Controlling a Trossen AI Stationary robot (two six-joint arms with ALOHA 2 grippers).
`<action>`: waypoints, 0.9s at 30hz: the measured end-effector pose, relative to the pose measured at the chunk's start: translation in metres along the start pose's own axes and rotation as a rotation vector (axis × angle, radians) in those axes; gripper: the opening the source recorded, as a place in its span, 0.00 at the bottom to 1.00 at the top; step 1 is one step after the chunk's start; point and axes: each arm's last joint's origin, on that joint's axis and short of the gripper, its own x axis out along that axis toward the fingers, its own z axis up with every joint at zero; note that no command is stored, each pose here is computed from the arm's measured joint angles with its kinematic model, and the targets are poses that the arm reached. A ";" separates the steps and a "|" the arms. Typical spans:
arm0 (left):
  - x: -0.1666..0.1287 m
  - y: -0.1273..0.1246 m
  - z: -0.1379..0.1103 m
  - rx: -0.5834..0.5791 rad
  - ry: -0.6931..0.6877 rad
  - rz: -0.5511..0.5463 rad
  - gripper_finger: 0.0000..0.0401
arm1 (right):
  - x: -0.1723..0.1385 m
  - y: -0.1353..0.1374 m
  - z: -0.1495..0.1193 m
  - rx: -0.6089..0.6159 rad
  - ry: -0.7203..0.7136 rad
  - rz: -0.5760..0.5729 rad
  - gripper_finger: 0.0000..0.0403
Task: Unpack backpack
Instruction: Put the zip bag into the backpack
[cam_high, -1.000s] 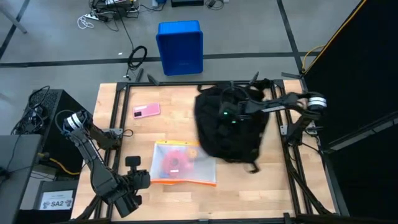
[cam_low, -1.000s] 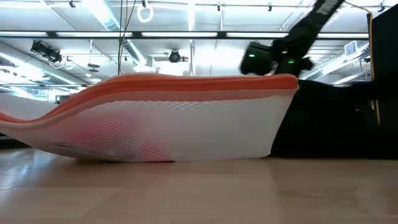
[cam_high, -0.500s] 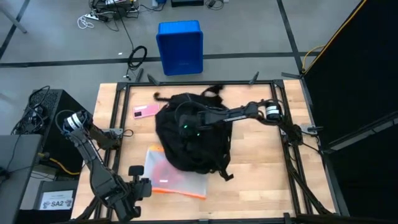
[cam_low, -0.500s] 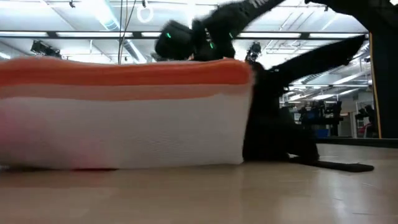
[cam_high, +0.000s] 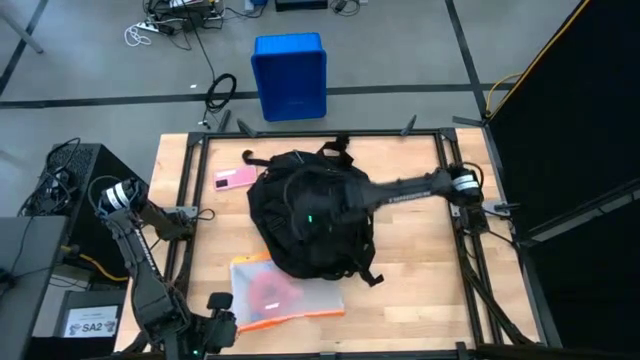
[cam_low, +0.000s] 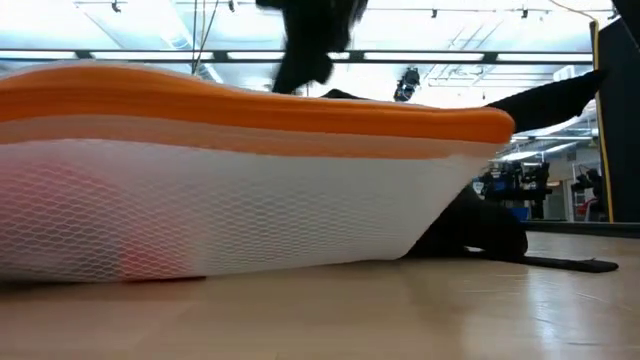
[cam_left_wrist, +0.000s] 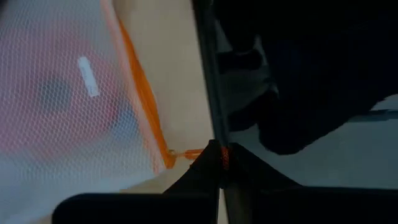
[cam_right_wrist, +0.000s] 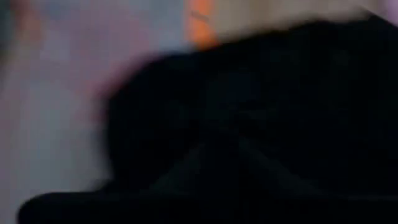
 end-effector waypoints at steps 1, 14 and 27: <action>0.000 0.000 0.000 0.009 -0.008 0.008 0.00 | 0.003 0.014 0.002 -0.033 -0.034 0.037 0.20; -0.001 -0.007 0.010 0.111 -0.165 -0.007 0.00 | 0.106 0.112 -0.015 -0.232 -0.234 -0.030 0.77; -0.002 -0.007 0.015 0.187 -0.254 0.051 0.00 | 0.158 0.104 -0.042 -0.139 -0.093 0.036 0.80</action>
